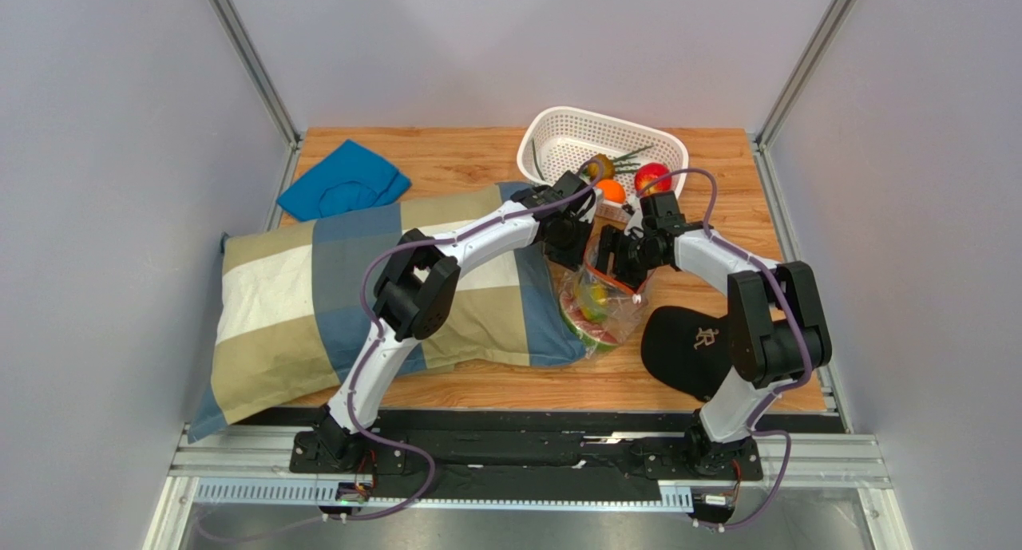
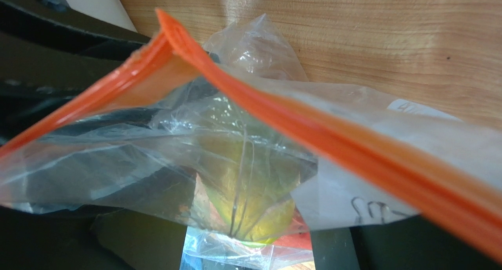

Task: Open the zip-top bag and remove the fake food

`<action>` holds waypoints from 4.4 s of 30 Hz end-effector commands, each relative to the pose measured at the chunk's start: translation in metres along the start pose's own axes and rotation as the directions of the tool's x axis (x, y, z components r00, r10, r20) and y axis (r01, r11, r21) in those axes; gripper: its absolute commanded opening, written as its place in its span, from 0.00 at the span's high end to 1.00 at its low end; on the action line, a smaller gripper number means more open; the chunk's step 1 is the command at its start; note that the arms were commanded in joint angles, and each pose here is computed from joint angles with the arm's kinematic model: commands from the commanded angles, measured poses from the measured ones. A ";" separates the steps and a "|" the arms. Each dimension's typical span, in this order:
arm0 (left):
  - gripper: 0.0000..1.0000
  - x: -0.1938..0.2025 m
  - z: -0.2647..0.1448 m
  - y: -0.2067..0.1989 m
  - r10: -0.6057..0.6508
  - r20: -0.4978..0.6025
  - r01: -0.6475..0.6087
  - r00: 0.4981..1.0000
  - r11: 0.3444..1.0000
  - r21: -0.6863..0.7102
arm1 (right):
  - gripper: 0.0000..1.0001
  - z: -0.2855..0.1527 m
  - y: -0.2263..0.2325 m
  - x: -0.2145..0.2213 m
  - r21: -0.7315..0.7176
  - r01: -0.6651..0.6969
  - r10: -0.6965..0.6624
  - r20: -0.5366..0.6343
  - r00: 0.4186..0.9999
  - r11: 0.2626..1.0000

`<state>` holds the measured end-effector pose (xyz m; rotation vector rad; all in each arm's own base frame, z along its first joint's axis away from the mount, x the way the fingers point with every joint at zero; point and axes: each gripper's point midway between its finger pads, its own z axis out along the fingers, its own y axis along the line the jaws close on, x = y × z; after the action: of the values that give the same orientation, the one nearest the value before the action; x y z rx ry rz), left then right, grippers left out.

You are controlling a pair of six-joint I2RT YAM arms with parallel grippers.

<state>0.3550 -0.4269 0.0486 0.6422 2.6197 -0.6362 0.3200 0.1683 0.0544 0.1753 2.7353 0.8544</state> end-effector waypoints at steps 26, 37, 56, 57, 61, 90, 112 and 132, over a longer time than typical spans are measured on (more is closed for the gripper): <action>0.30 -0.041 -0.164 -0.122 -0.049 0.158 -0.041 0.986 0.852 0.521 | 1.00 -0.077 0.024 0.002 0.172 0.018 -0.050 0.184 0.982 0.985; 0.31 -0.022 -0.160 -0.088 -0.046 0.151 -0.009 0.987 0.939 0.343 | 1.00 -0.101 0.029 0.013 0.174 0.022 -0.058 0.204 0.977 0.984; 0.32 -0.010 -0.154 -0.065 -0.060 0.098 0.029 0.993 0.956 0.292 | 1.00 -0.168 0.070 0.005 0.076 0.101 -0.123 0.401 0.908 0.992; 0.32 -0.014 -0.162 -0.069 -0.063 0.123 0.022 0.990 0.950 0.310 | 1.00 -0.167 0.068 0.006 0.078 0.099 -0.122 0.402 0.908 0.992; 0.33 -0.009 -0.171 -0.065 -0.097 0.135 0.046 0.986 0.940 0.339 | 1.00 -0.167 0.071 0.002 0.073 0.095 -0.117 0.408 0.905 0.993; 0.26 0.009 -0.152 -0.100 -0.137 0.027 0.094 0.990 0.800 0.592 | 1.00 -0.242 0.102 -0.087 0.113 -0.045 -0.037 0.629 0.776 0.993; 0.67 0.023 -0.127 -0.110 -0.079 -0.099 0.123 0.992 0.776 0.619 | 0.68 -0.076 0.003 -0.324 0.222 -0.108 -0.045 0.588 0.808 0.969; 1.00 -0.033 -0.136 -0.094 0.002 0.036 -0.019 0.999 0.882 0.470 | 0.41 -0.231 0.083 -0.106 0.271 -0.053 -0.061 0.397 0.916 0.961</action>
<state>0.2965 -0.4447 0.2253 0.7482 2.3883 -1.3425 0.4277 0.0742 0.2832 0.4655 2.4133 0.3715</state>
